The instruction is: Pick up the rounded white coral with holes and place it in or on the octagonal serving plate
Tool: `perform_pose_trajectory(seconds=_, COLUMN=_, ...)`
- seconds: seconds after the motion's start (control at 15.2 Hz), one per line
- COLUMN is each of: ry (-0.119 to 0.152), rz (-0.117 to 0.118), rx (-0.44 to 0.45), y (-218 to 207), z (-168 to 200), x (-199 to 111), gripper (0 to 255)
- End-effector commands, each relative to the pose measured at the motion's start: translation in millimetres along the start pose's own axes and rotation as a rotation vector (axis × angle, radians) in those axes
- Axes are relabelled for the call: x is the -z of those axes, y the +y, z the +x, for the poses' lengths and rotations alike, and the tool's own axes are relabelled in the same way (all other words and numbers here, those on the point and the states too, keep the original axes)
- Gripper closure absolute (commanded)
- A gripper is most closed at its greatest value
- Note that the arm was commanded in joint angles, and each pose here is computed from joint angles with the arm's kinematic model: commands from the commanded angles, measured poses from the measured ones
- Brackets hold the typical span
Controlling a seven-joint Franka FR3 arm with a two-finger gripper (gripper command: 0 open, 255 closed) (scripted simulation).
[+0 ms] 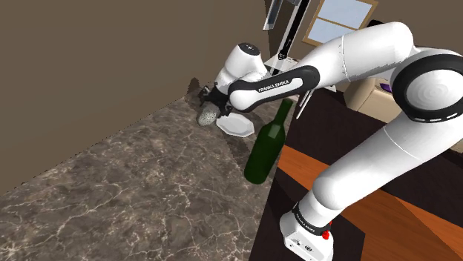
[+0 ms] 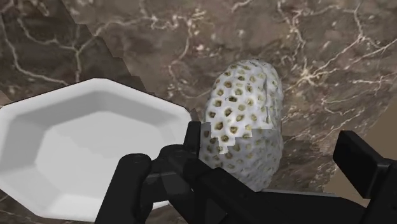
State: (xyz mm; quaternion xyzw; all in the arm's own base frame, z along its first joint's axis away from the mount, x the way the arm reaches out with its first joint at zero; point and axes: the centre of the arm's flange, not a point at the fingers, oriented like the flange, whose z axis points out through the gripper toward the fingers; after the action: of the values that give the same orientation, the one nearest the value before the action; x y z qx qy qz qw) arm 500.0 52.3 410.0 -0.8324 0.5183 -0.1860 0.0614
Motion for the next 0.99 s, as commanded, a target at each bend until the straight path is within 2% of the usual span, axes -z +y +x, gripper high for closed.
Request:
perform_pose_trajectory(seconds=0.0, ry=-0.016, rz=-0.032, rx=0.007, y=8, z=-6, x=-17, gripper=0)
perform_pose_trajectory(seconds=0.33, ry=-0.016, rz=-0.032, rx=0.007, y=8, z=-6, x=-17, gripper=0)
perform_pose_trajectory(seconds=0.4, ry=-0.016, rz=-0.031, rx=0.007, y=6, z=-5, x=-21, gripper=255)
perform_pose_trajectory(seconds=0.66, ry=-0.016, rz=-0.032, rx=0.007, y=6, z=0, x=-12, gripper=255)
perform_pose_trajectory(seconds=0.79, ry=-0.016, rz=-0.031, rx=0.007, y=1, z=-4, x=-23, gripper=255)
perform_pose_trajectory(seconds=0.92, ry=-0.014, rz=-0.031, rx=0.006, y=-11, z=-6, x=-9, gripper=255)
